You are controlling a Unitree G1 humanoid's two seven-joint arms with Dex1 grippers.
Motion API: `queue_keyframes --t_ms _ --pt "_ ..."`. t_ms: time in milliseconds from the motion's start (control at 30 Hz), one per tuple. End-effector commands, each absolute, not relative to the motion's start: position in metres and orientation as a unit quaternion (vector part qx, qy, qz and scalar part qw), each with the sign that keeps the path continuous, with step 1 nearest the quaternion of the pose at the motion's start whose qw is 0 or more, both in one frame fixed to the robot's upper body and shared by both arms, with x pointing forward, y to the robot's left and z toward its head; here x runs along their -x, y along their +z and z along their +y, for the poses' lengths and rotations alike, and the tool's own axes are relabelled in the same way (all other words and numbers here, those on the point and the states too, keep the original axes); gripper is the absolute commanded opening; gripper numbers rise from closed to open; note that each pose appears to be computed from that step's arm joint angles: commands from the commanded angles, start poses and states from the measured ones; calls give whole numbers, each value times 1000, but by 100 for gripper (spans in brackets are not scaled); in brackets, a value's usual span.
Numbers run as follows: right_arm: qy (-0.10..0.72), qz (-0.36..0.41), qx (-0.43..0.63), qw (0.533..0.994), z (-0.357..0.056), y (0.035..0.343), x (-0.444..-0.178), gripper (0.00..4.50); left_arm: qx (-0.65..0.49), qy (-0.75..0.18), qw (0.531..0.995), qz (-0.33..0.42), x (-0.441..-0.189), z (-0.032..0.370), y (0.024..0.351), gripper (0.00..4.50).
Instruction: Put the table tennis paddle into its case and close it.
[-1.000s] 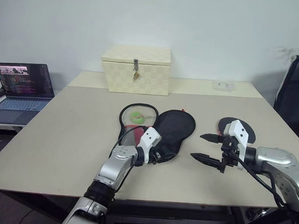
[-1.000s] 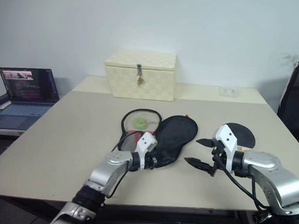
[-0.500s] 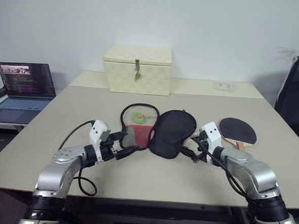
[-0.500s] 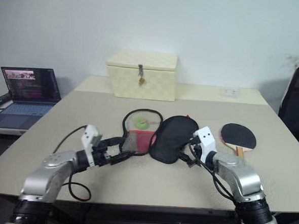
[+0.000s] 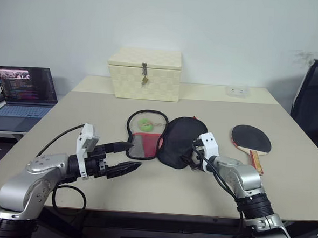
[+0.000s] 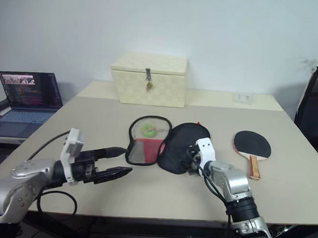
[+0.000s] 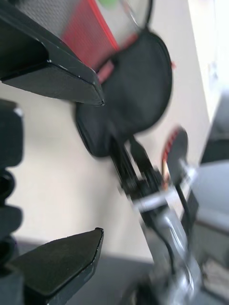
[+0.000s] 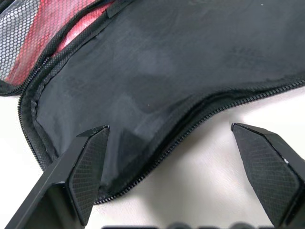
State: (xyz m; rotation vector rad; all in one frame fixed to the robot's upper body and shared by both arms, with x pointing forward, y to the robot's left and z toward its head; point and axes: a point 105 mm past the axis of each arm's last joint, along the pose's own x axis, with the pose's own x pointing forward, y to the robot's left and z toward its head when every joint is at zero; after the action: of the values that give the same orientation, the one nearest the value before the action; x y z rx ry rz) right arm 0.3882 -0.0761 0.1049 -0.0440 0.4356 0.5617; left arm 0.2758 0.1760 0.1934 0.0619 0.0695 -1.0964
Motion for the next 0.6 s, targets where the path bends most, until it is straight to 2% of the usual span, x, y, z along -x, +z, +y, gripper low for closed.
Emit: queue_keyframes --t_ms 33,67,167,333,533,600 --pt "313 196 11 929 -51 115 -387 450 -51 -529 847 14 -269 175 209 447" --pt "316 194 7 929 -47 116 -387 450 -50 -529 847 15 -270 175 209 447" --pt "324 188 1 927 -36 120 -388 394 -51 -527 848 16 -270 174 207 450" --pt "325 184 -18 927 -31 125 -389 216 -53 -526 849 16 -271 172 206 450" --pt "290 195 -25 937 -62 127 -399 6 -61 -532 844 21 -272 170 204 450" --pt "281 202 -24 938 -76 127 -399 3 -63 -537 841 23 -272 168 203 450"
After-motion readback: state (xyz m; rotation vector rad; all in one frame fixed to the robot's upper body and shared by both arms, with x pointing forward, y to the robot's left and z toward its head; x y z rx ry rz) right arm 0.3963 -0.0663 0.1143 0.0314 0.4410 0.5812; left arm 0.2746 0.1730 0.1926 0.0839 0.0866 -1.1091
